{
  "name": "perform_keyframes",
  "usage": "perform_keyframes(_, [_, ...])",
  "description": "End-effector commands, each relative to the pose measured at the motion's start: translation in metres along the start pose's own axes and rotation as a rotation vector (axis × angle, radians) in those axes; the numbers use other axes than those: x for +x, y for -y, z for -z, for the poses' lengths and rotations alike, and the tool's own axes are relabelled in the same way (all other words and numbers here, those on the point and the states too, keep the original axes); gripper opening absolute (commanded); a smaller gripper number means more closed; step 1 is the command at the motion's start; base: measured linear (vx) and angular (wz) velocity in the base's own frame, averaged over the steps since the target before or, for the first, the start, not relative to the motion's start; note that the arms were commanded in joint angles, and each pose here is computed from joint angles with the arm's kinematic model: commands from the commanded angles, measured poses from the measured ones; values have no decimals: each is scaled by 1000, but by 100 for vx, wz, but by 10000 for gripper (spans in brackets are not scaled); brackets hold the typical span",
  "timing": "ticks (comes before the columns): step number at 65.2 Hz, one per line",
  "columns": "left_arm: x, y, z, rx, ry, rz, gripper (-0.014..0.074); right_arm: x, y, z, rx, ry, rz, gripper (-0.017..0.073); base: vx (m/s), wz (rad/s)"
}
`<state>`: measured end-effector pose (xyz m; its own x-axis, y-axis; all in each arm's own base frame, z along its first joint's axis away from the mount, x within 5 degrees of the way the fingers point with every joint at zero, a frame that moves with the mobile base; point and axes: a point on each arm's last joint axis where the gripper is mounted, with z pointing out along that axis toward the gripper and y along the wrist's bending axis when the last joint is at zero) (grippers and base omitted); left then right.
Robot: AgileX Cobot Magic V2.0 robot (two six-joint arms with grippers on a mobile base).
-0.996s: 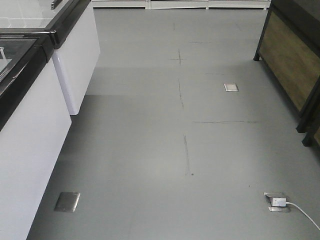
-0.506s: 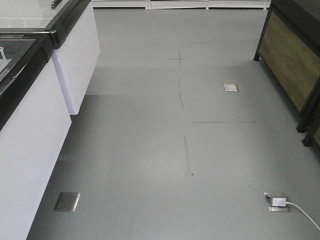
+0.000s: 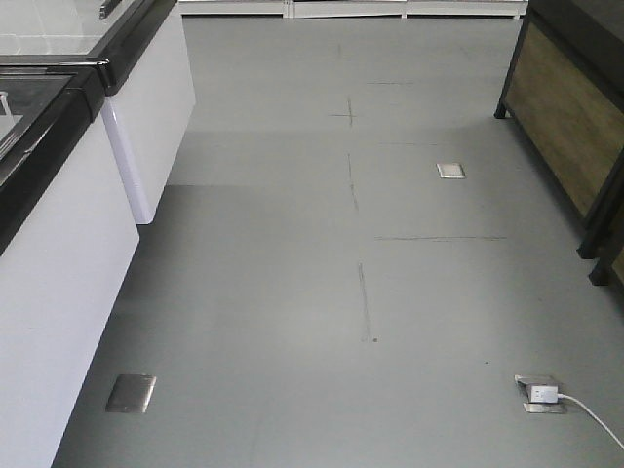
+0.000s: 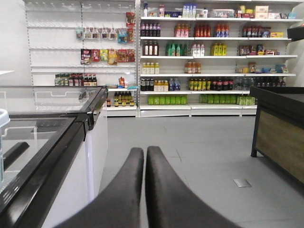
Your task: Left arm holds basket, right arm returns cookies
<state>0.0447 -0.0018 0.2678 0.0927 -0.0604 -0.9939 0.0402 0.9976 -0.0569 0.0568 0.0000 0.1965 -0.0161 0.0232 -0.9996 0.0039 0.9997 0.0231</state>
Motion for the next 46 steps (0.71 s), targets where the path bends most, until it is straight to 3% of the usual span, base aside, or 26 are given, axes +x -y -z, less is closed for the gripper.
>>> perform_keyframes(1, [-28, 1, -8, 0, 28, 8, -6, -1, 0, 0, 5, 68, 18, -10, 0, 0])
perform_keyframes(19, [-44, 3, -41, -11, -212, 6, -6, -1, 0, 0, 5, 68, 18, -10, 0, 0])
perform_keyframes(46, [-46, 3, -53, -12, -216, 10, -6, -1, 0, 0, 5, 68, 18, -10, 0, 0])
